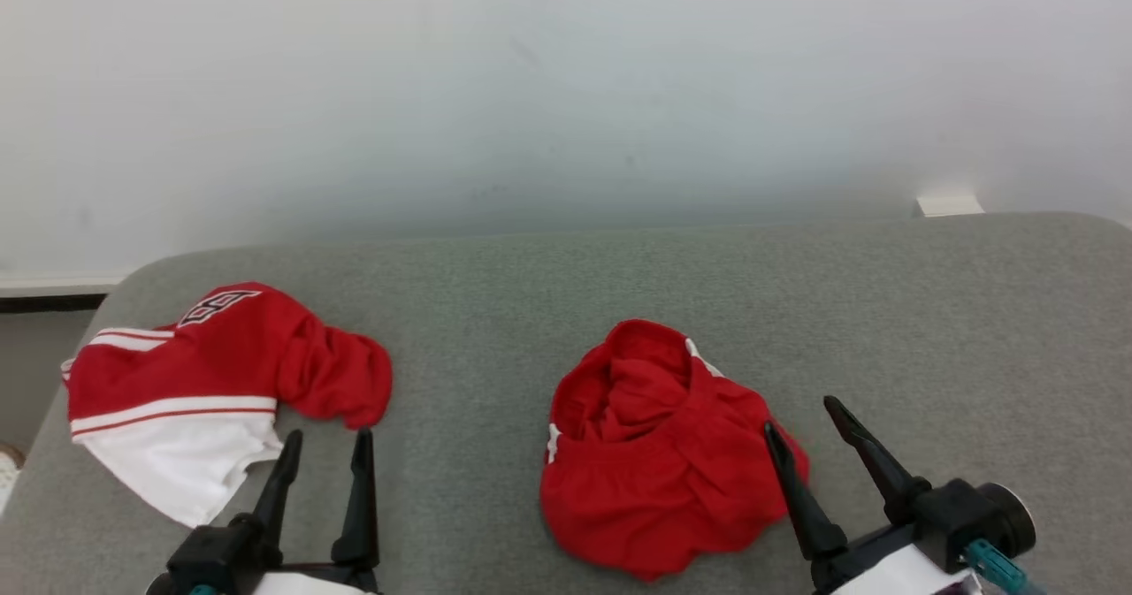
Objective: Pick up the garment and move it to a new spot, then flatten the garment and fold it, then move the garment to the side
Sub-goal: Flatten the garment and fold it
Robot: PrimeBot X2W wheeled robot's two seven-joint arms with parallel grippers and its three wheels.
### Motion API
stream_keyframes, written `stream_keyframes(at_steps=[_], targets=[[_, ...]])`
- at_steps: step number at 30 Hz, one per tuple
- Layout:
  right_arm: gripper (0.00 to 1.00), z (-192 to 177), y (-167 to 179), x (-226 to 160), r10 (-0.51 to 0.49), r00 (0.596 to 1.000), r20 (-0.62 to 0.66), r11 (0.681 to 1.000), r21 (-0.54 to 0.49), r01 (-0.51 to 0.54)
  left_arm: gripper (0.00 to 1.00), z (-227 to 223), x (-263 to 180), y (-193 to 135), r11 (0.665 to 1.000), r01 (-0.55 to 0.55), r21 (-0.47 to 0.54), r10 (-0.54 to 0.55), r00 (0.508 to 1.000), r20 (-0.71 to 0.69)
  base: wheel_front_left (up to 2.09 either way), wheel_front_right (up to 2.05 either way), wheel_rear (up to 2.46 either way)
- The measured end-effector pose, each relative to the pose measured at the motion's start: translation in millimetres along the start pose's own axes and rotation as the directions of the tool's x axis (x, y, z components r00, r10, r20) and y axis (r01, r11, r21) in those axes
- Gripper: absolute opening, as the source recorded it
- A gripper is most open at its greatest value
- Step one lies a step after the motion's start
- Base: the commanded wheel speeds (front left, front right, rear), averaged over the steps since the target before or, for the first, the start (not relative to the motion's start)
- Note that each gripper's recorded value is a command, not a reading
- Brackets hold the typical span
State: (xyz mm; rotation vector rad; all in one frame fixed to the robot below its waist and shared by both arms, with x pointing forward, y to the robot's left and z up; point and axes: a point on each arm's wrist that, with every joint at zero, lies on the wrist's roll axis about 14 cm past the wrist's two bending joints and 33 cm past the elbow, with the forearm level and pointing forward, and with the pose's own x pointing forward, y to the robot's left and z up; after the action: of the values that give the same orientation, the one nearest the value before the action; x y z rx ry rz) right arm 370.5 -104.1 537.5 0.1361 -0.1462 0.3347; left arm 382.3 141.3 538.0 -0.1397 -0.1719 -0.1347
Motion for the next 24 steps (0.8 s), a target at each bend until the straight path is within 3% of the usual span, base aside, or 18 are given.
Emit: stream_keyframes(at_steps=[5, 11, 18, 24], targets=[[1.00, -20, 37, 34, 0.168, 0.978, -0.121, 0.986, 0.008, -0.169, 1.00, 1, -13, 12, 0.999, -0.044, -0.007, 0.044, 0.999, -0.004, 0.00, 0.00, 0.00], [1.00, -44, 91, 66, 0.361, 0.883, -0.301, 0.931, 0.060, -0.360, 1.00, 5, -31, 36, 0.991, -0.130, -0.007, 0.130, 0.991, 0.004, 0.00, 0.00, 0.00], [1.00, -86, 136, 71, 0.482, 0.653, -0.585, 0.861, 0.177, -0.477, 1.00, 12, -54, 66, 0.971, -0.239, 0.001, 0.239, 0.971, 0.014, 0.00, 0.00, 0.00], [1.00, -124, 130, 63, 0.417, 0.455, -0.787, 0.866, 0.192, -0.462, 1.00, 16, -69, 83, 0.952, -0.305, -0.002, 0.305, 0.952, 0.021, 0.00, 0.00, 0.00]])
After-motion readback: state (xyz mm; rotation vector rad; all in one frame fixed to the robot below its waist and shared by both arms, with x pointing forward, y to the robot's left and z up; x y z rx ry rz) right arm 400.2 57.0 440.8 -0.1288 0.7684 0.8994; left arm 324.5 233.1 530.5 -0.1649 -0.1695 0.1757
